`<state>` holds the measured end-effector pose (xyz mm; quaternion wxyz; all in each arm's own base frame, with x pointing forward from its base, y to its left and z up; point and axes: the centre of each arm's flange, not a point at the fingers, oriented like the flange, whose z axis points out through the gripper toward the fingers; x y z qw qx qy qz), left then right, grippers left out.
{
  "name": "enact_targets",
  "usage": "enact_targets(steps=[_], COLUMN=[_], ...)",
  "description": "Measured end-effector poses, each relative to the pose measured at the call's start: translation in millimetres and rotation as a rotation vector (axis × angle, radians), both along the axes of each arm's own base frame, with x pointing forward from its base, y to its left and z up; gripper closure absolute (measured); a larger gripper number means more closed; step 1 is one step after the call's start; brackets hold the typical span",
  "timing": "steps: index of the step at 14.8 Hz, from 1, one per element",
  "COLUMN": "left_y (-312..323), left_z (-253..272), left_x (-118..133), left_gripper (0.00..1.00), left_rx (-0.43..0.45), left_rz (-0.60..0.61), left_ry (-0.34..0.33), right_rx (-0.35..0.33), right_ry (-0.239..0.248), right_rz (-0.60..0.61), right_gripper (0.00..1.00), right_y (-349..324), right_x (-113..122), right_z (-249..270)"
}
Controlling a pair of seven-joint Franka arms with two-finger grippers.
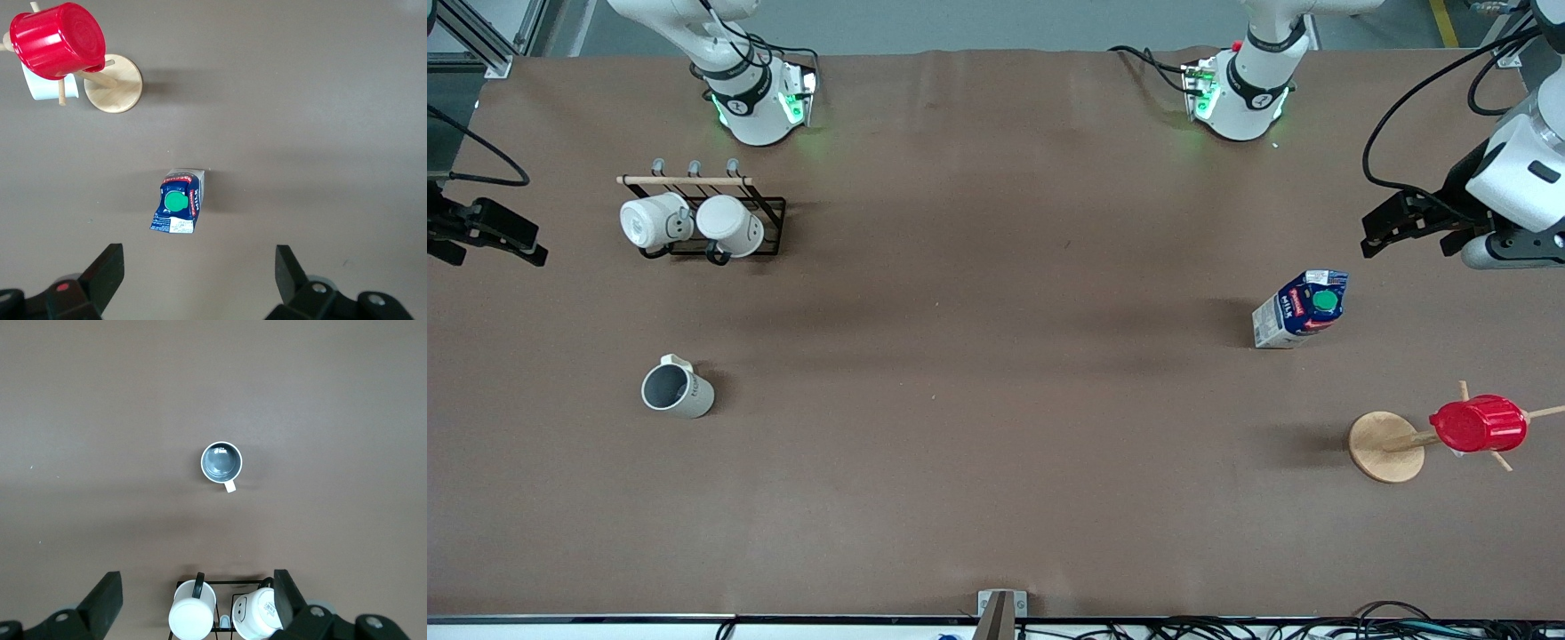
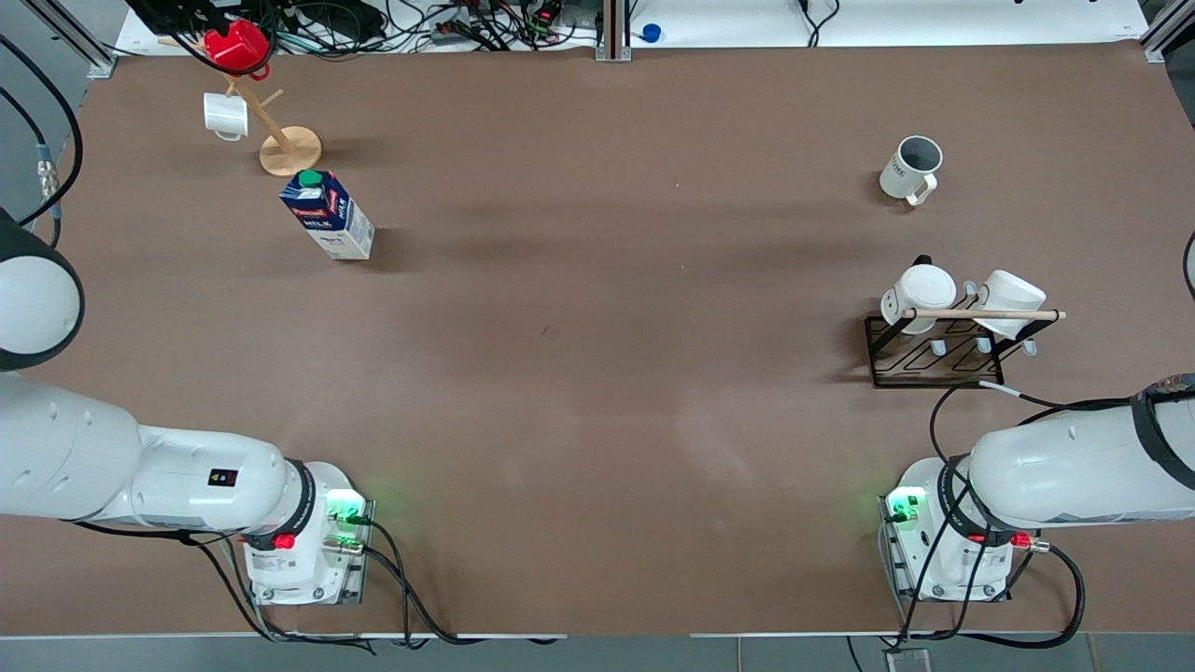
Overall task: Place cup and milk on table
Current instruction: 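Reach the right gripper to the white mug while the left gripper reaches the milk carton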
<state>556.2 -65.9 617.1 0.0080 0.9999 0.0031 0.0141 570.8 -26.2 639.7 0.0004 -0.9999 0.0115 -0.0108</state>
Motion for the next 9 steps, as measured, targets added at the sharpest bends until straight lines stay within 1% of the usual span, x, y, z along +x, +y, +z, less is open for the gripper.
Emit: enact_targets(steps=[9], left_y=[0.0], left_z=[-1.8], left_x=[0.4], left_gripper=[0.0], left_rx=[0.0], left_rz=[0.0], left_ry=[0.004], right_rx=[0.0], right_ry=[0.0], right_rz=[0.0], right_gripper=[0.0], right_y=[0.1], right_x=[0.0], right_z=[0.0])
